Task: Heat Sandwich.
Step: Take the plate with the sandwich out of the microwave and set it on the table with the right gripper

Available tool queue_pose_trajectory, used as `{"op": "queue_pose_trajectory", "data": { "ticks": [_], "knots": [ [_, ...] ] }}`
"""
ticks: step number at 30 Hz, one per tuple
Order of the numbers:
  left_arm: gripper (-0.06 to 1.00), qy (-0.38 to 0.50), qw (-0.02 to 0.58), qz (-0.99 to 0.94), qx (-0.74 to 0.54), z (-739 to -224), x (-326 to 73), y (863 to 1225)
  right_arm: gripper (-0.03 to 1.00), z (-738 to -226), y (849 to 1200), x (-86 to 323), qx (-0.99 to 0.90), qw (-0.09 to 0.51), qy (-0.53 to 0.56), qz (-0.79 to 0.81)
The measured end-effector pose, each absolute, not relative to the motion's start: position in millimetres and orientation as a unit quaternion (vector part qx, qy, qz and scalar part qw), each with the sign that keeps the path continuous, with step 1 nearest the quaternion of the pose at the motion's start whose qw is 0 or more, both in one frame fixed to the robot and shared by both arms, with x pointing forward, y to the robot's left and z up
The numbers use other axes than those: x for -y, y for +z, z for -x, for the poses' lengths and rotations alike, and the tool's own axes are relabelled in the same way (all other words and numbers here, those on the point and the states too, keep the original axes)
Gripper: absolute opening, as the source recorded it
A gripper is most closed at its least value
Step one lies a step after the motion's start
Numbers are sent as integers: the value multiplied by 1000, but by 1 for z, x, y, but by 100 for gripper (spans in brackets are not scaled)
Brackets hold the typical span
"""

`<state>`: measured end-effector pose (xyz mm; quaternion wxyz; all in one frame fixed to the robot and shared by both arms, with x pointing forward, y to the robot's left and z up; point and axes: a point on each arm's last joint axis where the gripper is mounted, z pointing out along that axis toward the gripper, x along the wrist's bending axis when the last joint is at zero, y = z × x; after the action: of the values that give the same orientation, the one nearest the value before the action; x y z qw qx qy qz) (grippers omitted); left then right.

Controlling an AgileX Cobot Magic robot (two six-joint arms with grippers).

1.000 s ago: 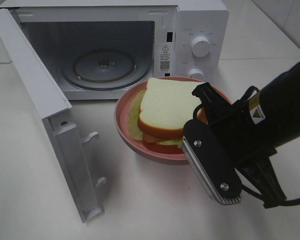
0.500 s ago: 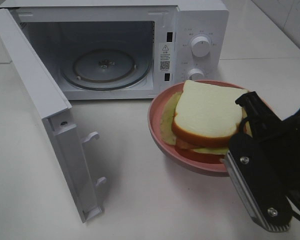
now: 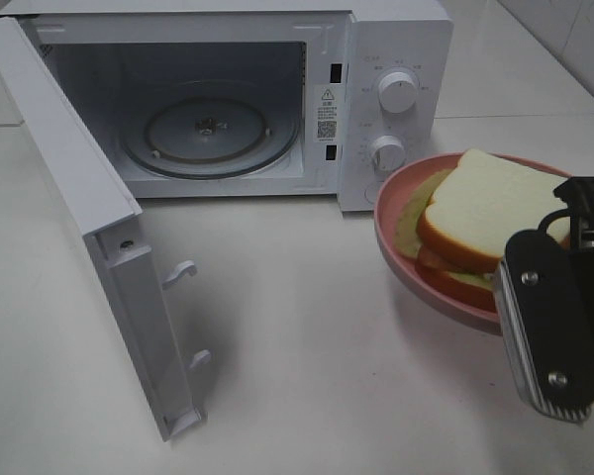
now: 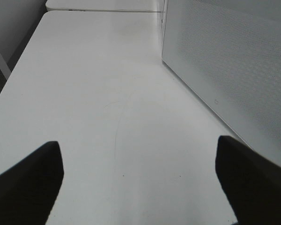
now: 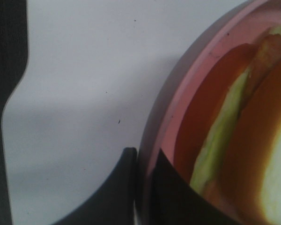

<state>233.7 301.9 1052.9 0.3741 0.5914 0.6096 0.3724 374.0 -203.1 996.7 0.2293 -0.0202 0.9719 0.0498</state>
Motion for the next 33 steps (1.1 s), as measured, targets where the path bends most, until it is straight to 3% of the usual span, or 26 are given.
{"op": "queue_pose_trajectory", "data": {
  "ticks": [9, 21, 33],
  "knots": [
    [81, 372, 374, -591, -610, -234, -302, 1053, 6, -394, 1005, 211, -948, 243, 57, -198],
    [81, 372, 374, -591, -610, -234, -302, 1053, 6, -476, 1000, 224, -867, 202, -8, -455],
    [81, 372, 374, -591, -610, -234, -302, 1053, 6, -530, 975, 277, -761, 188, -19, -620]
  ]
}}
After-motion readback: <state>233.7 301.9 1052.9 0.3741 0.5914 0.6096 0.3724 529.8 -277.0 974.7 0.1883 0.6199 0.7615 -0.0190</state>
